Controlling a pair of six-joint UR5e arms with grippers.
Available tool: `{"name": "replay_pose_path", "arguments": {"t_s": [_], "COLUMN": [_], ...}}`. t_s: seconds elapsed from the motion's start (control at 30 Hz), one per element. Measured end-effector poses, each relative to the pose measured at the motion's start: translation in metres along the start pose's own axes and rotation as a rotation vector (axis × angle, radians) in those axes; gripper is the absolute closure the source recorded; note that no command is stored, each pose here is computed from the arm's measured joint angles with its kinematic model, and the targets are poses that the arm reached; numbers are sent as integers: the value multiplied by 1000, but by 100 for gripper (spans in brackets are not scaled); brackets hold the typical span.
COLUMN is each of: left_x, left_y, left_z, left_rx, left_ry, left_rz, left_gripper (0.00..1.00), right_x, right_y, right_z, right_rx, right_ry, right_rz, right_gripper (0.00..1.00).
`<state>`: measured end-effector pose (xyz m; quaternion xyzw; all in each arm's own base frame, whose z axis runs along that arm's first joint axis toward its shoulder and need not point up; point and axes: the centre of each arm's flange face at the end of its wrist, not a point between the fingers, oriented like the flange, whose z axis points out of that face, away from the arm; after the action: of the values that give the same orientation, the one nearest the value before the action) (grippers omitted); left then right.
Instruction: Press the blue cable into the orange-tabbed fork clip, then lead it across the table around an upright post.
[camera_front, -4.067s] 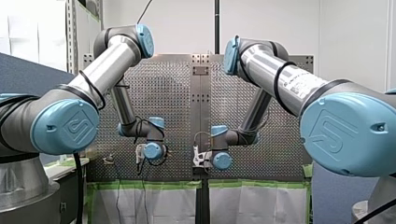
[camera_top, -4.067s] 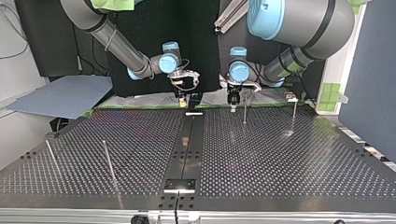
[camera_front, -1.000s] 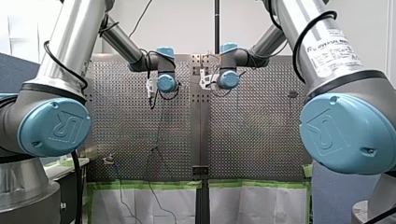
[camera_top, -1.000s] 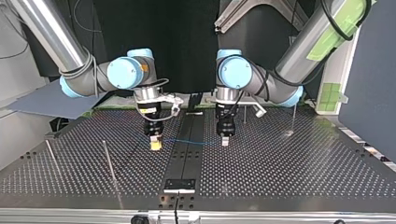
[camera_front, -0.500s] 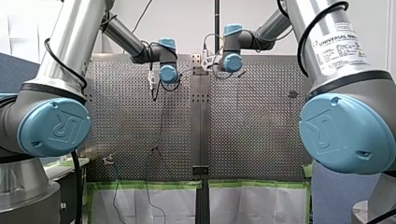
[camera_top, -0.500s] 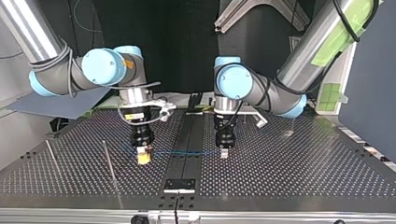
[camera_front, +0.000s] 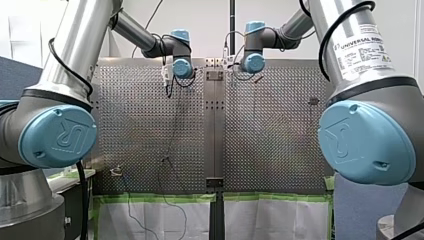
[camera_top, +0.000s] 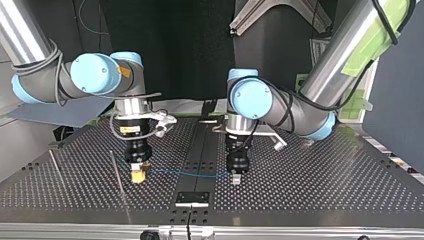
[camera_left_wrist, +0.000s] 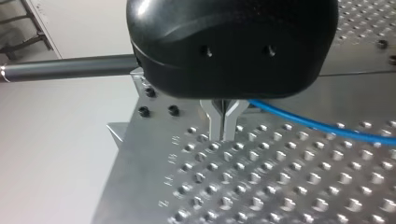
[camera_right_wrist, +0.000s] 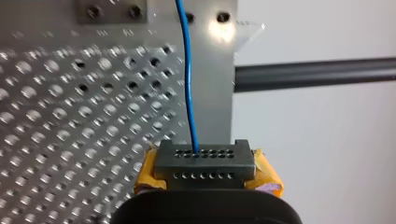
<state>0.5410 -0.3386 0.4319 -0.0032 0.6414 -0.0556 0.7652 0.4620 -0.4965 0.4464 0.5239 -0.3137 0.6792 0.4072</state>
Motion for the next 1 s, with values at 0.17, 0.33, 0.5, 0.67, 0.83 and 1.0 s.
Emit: {"name": "replay_pose_path", "arguments": {"t_s": [0.17,0.33,0.5,0.67,0.83,1.0], "left_x": [-20,-38,-48,-57,-62,-60], "left_y": [-8,-19,-27,-36,-47,-59], "left_z": [5,8,7,6,5,7], "left_rx": [24,48,71,95,130,154], "left_ry": [-12,-33,-42,-51,-52,-30], "left_rz": [-7,-17,-23,-32,-51,-52], "left_gripper": [100,100,100,100,100,100], "right_x": [13,18,22,30,35,36], "right_y": [13,27,43,59,72,86], "right_z": [1,2,4,4,5,5], "right_rx": [-19,-40,-64,-87,-107,-128], "right_ry": [14,10,10,21,25,17], "right_rz": [6,6,17,24,28,28], "right_gripper": [100,100,100,100,100,100]}}
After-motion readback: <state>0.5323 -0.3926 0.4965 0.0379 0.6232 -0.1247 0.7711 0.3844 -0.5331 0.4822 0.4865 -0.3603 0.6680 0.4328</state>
